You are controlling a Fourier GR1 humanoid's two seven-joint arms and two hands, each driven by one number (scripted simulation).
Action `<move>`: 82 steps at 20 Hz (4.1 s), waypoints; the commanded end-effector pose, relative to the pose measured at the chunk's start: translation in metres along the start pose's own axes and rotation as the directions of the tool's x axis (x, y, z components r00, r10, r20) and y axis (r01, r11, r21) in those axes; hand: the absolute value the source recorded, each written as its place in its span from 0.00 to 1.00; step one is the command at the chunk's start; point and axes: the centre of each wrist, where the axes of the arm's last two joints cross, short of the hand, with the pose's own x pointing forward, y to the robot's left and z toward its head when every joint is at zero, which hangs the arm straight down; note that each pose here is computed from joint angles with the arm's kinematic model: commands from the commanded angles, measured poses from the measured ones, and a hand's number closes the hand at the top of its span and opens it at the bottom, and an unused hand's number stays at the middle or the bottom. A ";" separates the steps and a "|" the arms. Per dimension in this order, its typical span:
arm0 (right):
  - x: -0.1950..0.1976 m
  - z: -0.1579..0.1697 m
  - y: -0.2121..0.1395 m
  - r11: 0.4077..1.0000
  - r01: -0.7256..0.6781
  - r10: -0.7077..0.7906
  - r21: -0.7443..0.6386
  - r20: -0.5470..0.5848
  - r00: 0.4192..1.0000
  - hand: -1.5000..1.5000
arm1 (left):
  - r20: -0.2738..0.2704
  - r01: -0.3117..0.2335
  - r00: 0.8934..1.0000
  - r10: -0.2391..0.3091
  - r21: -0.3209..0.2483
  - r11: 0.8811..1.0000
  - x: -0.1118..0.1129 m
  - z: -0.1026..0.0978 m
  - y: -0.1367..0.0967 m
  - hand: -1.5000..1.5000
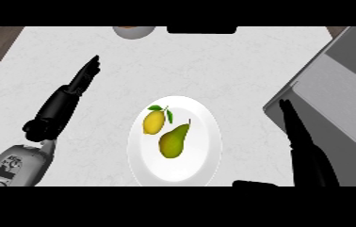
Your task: Pick the pear from the plate and place it in the cardboard box
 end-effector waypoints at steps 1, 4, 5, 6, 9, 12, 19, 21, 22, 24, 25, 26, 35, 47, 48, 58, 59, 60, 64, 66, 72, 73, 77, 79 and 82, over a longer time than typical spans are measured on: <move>0.029 0.001 0.005 0.977 -0.143 0.156 0.158 -0.073 0.985 0.00 | 0.014 -0.003 1.000 0.004 -0.044 0.999 0.002 0.000 -0.013 0.50; 0.048 0.000 0.011 0.954 -0.183 0.207 0.239 -0.077 0.975 0.00 | 0.012 0.000 1.000 0.000 -0.013 1.000 0.004 -0.010 0.007 0.50; 0.057 -0.006 0.022 0.945 -0.198 0.224 0.262 -0.072 0.972 0.00 | 0.009 -0.002 1.000 0.002 -0.017 1.000 -0.009 -0.002 -0.005 0.50; 0.055 -0.017 0.018 0.935 -0.226 0.263 0.273 -0.108 0.959 0.00 | 0.028 0.020 0.999 -0.019 -0.041 0.999 0.008 -0.005 -0.001 0.50; 0.073 -0.025 0.037 0.913 -0.261 0.310 0.312 -0.119 0.943 0.00 | 0.009 0.003 1.000 -0.002 -0.037 0.999 -0.001 -0.009 -0.005 0.50; 0.088 -0.028 0.056 0.897 -0.254 0.325 0.362 -0.150 0.934 0.00 | 0.024 0.008 1.000 -0.008 -0.026 1.000 0.005 -0.010 -0.003 0.50; 0.112 -0.048 0.083 0.868 -0.221 0.333 0.444 -0.192 0.923 0.00 | -0.001 0.013 1.000 -0.013 -0.016 1.000 -0.005 -0.004 -0.004 0.50; 0.112 -0.053 0.088 0.863 -0.209 0.334 0.461 -0.208 0.919 0.00 | 0.005 0.008 1.000 -0.008 -0.023 1.000 -0.005 -0.003 -0.005 0.50; 0.117 -0.055 0.088 0.858 -0.215 0.337 0.467 -0.197 0.921 0.00 | 0.008 0.002 1.000 -0.002 -0.013 1.000 0.006 -0.009 -0.004 0.50; 0.115 -0.068 0.098 0.857 -0.243 0.378 0.454 -0.234 0.895 0.00 | 0.006 0.009 1.000 -0.009 -0.030 1.000 0.000 -0.002 -0.001 0.50; 0.117 -0.065 0.100 0.852 -0.268 0.395 0.449 -0.218 0.893 0.00 | 0.000 0.002 1.000 -0.002 -0.009 1.000 -0.008 0.000 0.001 0.50; 0.120 -0.072 0.097 0.852 -0.277 0.404 0.444 -0.222 0.887 0.00 | -0.004 -0.004 1.000 0.004 -0.016 1.000 0.001 -0.006 0.004 0.50; 0.119 -0.076 0.116 0.840 -0.302 0.440 0.452 -0.240 0.865 0.00 | -0.001 -0.022 1.000 0.022 -0.013 1.000 -0.005 -0.005 0.007 0.50; 0.119 -0.087 0.125 0.829 -0.287 0.452 0.480 -0.273 0.849 0.00 | -0.007 -0.012 1.000 0.012 -0.013 1.000 -0.010 -0.002 -0.006 0.50; 0.117 -0.082 0.134 0.821 -0.297 0.463 0.487 -0.264 0.846 0.00 | 0.009 0.009 1.000 -0.009 -0.008 1.000 0.003 -0.010 0.003 0.50; 0.092 -0.077 0.153 0.805 -0.307 0.500 0.507 -0.304 0.811 0.00 | 0.001 0.013 1.000 -0.013 -0.011 1.000 -0.012 0.005 0.007 0.50; 0.085 -0.078 0.160 0.800 -0.308 0.510 0.515 -0.311 0.802 0.00 | -0.004 -0.001 1.000 0.001 -0.015 1.000 -0.012 0.004 -0.008 0.50; 0.086 -0.086 0.160 0.799 -0.314 0.520 0.513 -0.327 0.789 0.00 | 0.005 -0.003 1.000 0.004 -0.030 1.000 -0.003 0.010 -0.001 0.50; 0.086 -0.080 0.160 0.807 -0.276 0.484 0.523 -0.316 0.816 0.00 | 0.014 0.013 1.000 -0.013 -0.004 1.000 -0.016 0.007 0.008 0.50; 0.068 -0.078 0.173 0.810 -0.270 0.475 0.520 -0.313 0.822 0.00 | 0.006 0.002 1.000 -0.002 -0.001 1.000 0.002 -0.004 0.012 0.50; 0.074 -0.072 0.182 0.798 -0.352 0.481 0.489 -0.165 0.861 1.00 | -0.003 -0.011 1.000 0.011 -0.012 1.000 -0.009 0.004 -0.009 0.50; 0.084 -0.076 0.170 0.807 -0.384 0.491 0.449 -0.147 0.859 1.00 | -0.007 0.007 1.000 -0.007 -0.004 1.000 -0.005 -0.011 0.010 0.50; 0.069 -0.080 0.191 0.816 -0.431 0.508 0.386 -0.121 0.853 1.00 | 0.003 0.003 1.000 -0.003 -0.015 1.000 -0.002 -0.007 -0.012 0.50; 0.062 -0.076 0.187 0.795 -0.476 0.512 0.376 0.006 0.859 1.00 | -0.016 -0.005 1.000 0.005 -0.004 1.000 -0.003 -0.001 0.010 0.50; 0.034 -0.097 0.155 0.726 -0.588 0.491 0.357 0.329 0.806 1.00 | 0.019 0.006 1.000 -0.005 -0.007 1.000 -0.002 -0.004 0.001 0.50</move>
